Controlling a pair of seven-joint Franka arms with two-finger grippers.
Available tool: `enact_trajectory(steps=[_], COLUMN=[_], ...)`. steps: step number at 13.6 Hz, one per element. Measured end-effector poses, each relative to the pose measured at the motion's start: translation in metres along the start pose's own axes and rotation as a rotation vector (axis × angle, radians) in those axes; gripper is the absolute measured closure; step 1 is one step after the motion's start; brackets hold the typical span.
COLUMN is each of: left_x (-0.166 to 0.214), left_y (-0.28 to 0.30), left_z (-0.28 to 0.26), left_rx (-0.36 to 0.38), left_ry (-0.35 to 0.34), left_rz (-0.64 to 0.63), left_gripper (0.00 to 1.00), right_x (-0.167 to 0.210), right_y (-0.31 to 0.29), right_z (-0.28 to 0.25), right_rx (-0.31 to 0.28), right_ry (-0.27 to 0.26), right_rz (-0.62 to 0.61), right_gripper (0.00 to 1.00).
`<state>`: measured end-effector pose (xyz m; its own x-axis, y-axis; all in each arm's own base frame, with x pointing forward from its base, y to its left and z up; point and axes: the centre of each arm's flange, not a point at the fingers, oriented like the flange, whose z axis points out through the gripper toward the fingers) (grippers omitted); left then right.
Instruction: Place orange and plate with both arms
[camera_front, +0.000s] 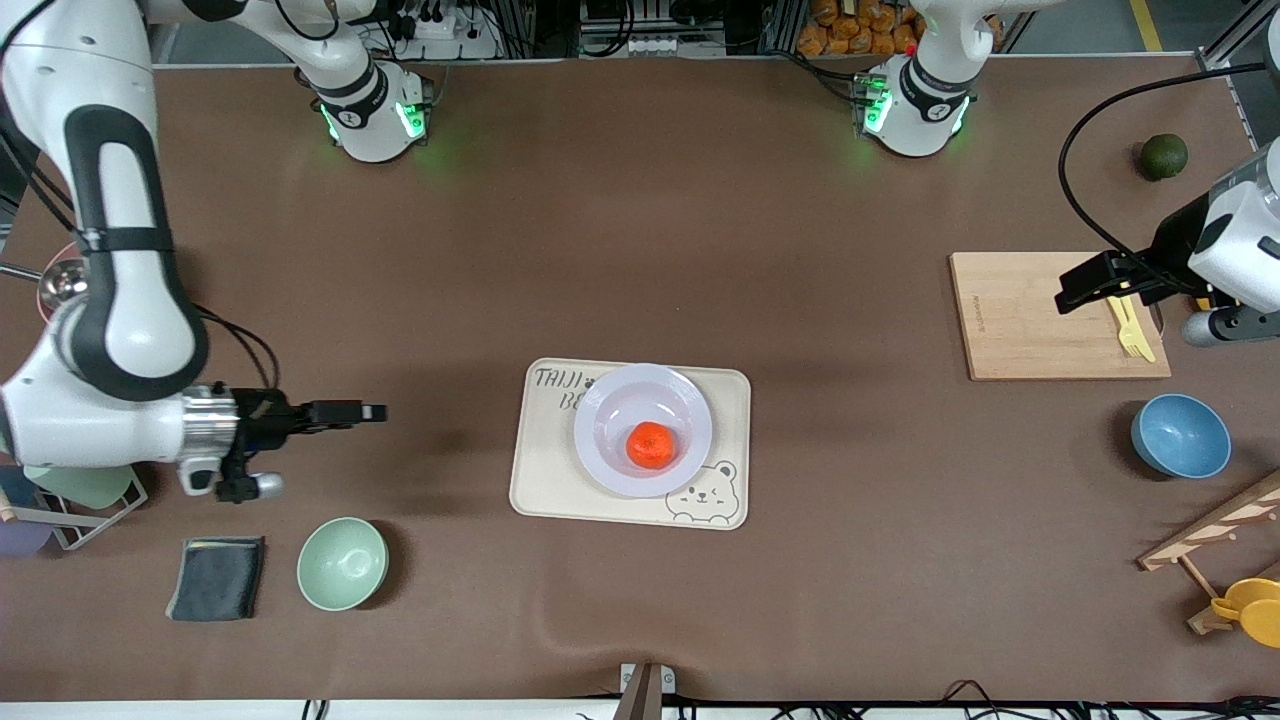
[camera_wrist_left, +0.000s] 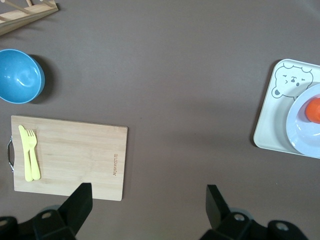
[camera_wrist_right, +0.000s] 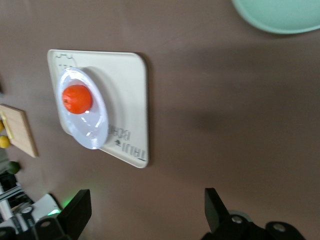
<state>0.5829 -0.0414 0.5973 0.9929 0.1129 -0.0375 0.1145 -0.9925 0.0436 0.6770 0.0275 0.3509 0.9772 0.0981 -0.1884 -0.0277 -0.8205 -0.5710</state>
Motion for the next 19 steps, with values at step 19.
enact_trajectory(steps=[19], left_x=[0.001], left_y=[0.001], left_z=[0.004], left_rx=[0.0], left_ry=[-0.003], left_rz=[0.001], left_gripper=[0.0], right_x=[-0.186], right_y=[-0.077], right_z=[-0.256], right_rx=[-0.45], right_ry=[0.127], right_rz=[-0.07], right_gripper=[0.0])
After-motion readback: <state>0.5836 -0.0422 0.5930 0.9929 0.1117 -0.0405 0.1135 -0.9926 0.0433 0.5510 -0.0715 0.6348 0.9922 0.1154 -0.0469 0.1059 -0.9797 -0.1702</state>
